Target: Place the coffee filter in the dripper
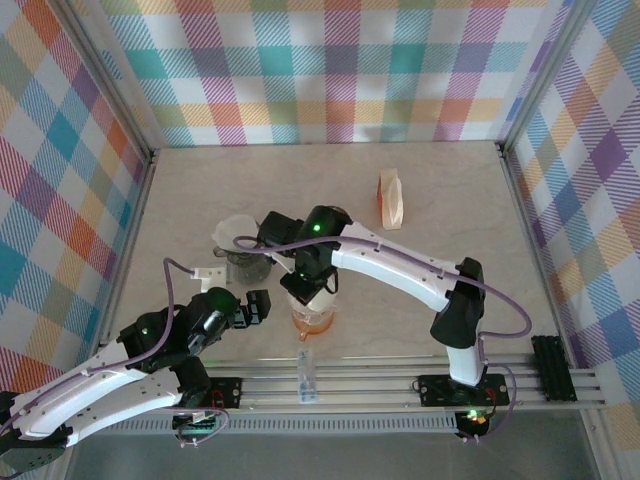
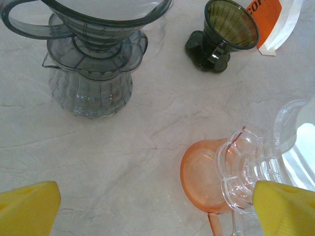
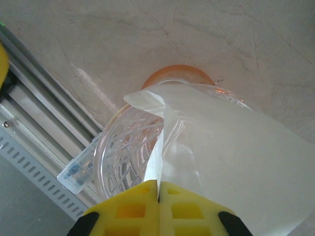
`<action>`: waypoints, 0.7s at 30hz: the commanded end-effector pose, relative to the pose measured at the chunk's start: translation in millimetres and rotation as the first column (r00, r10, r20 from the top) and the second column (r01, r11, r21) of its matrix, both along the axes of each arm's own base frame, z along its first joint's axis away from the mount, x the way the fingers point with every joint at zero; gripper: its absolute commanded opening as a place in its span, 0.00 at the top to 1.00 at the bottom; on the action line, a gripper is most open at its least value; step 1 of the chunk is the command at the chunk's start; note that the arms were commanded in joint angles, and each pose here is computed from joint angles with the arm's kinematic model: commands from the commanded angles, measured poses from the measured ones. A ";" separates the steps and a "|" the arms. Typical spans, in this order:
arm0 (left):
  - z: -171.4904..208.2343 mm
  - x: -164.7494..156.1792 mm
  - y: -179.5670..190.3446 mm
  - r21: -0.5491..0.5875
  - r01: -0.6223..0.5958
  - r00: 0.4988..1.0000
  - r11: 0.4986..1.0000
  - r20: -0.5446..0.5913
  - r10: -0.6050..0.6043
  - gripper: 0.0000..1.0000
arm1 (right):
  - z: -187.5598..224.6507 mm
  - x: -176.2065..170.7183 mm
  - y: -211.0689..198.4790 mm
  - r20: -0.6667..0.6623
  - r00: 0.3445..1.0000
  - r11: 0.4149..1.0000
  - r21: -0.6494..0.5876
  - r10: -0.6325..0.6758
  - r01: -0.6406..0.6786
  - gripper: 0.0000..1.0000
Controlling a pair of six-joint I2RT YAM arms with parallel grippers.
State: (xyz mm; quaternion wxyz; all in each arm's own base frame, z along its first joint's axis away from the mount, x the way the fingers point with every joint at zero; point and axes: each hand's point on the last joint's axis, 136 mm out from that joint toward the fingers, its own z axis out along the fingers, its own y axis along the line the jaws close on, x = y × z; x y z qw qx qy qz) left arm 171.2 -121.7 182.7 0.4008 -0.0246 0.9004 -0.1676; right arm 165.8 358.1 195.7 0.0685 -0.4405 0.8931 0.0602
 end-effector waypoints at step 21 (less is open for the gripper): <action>6.4 -2.1 -5.9 -0.040 0.020 1.000 0.999 0.003 -0.020 0.00 | 7.7 -2.5 0.6 0.001 0.999 0.993 0.112 -0.039 0.039 0.66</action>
